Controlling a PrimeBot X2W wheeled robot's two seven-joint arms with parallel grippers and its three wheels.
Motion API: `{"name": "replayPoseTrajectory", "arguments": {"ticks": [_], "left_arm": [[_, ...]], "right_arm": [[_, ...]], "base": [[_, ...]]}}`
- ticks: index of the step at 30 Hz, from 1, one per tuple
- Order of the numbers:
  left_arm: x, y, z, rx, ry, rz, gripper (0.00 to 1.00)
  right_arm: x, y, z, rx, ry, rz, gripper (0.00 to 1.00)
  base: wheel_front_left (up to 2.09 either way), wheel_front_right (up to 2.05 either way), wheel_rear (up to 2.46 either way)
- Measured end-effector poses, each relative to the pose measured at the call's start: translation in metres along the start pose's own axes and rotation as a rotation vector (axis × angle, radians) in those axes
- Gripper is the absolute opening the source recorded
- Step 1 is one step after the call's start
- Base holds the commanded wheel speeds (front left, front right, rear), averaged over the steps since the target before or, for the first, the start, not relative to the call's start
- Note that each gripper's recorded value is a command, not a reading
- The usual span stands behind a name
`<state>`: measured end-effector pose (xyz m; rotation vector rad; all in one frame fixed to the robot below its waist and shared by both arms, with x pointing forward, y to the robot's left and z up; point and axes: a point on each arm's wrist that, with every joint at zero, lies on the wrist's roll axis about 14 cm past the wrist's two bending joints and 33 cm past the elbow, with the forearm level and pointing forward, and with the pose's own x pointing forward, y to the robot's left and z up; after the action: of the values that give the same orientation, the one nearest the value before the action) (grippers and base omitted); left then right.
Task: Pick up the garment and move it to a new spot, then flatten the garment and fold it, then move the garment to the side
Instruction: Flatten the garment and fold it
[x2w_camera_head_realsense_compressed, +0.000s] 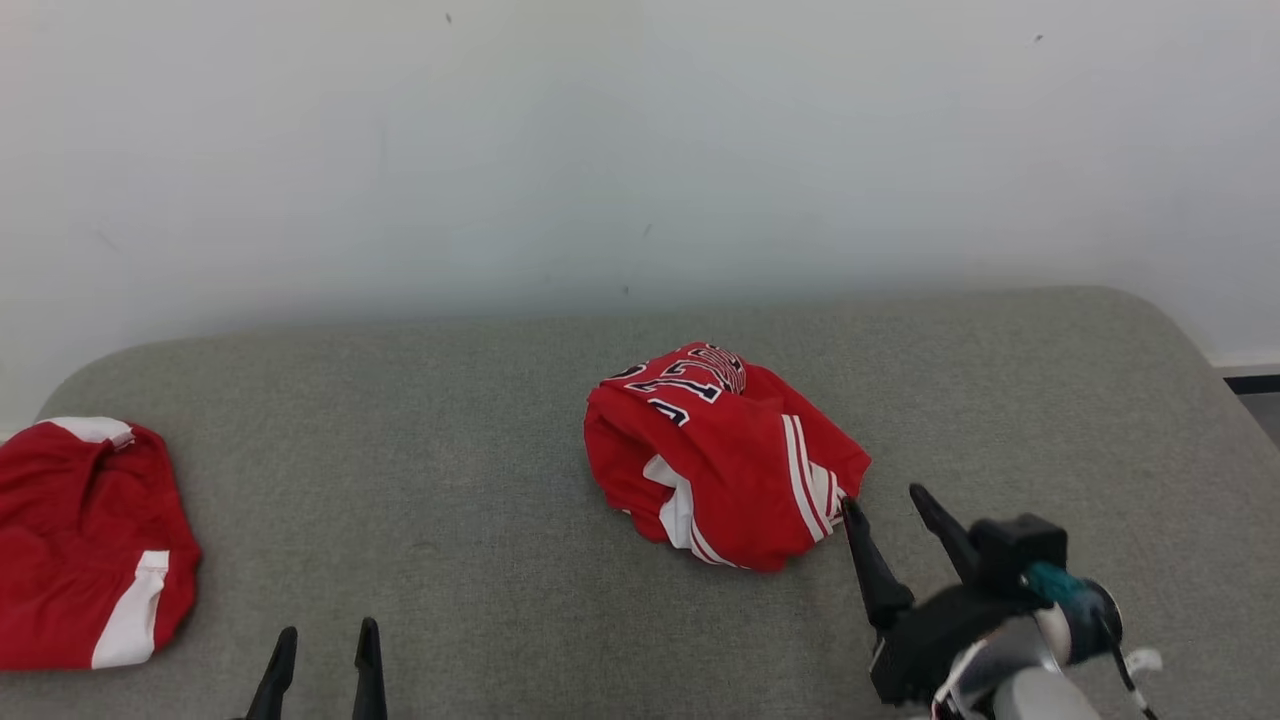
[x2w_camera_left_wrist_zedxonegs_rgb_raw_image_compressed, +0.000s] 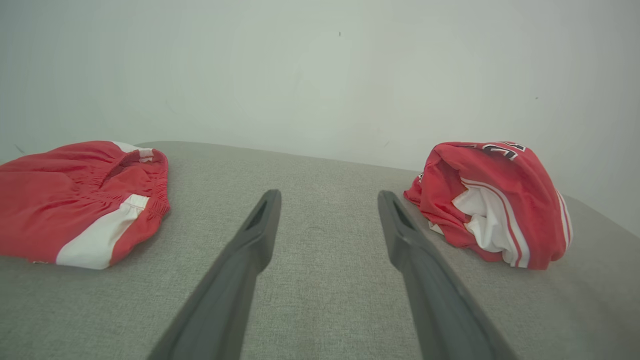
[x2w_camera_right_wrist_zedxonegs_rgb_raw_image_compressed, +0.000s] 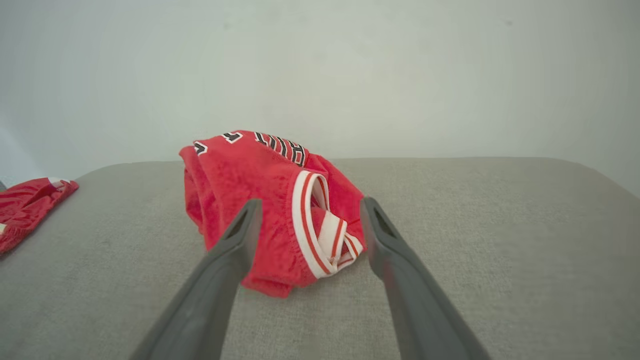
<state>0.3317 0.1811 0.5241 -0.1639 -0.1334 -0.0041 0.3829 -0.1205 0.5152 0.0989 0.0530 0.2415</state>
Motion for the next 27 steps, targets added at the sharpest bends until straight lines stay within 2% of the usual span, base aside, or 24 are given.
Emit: {"name": "replayPoseTrajectory", "arguments": {"ticks": [3, 9, 16, 21, 22, 23, 27], "left_arm": [[0.003, 0.000, -0.001, -0.002, 0.003, 0.002, 1.00], [0.007, 0.003, 0.000, 0.003, 0.005, 0.011, 1.00], [0.007, 0.014, -0.005, 0.009, 0.024, 0.046, 1.00], [0.009, 0.019, -0.007, 0.012, 0.032, 0.062, 1.00], [0.008, 0.020, -0.008, 0.013, 0.035, 0.067, 1.00], [0.007, 0.022, -0.009, 0.013, 0.038, 0.072, 1.00], [0.005, 0.026, -0.010, 0.017, 0.043, 0.086, 1.00]], "right_arm": [[0.028, 0.007, 0.007, -0.023, 0.036, 0.035, 1.00], [0.062, 0.010, -0.012, -0.018, 0.170, 0.053, 1.00], [0.082, 0.013, -0.051, -0.016, 0.328, 0.062, 1.00], [0.089, 0.022, -0.064, -0.021, 0.366, 0.088, 0.98], [0.090, 0.027, -0.066, -0.020, 0.370, 0.101, 0.52], [0.092, 0.031, -0.067, -0.028, 0.366, 0.115, 0.00], [0.099, 0.046, -0.060, -0.041, 0.320, 0.161, 0.00]], "base": [[0.00, 0.00, 0.00], [0.00, 0.00, 0.00], [0.00, 0.00, 0.00], [0.00, 0.00, 0.00], [0.00, 0.00, 0.00], [0.00, 0.00, 0.00], [0.00, 0.00, 0.00]]}}
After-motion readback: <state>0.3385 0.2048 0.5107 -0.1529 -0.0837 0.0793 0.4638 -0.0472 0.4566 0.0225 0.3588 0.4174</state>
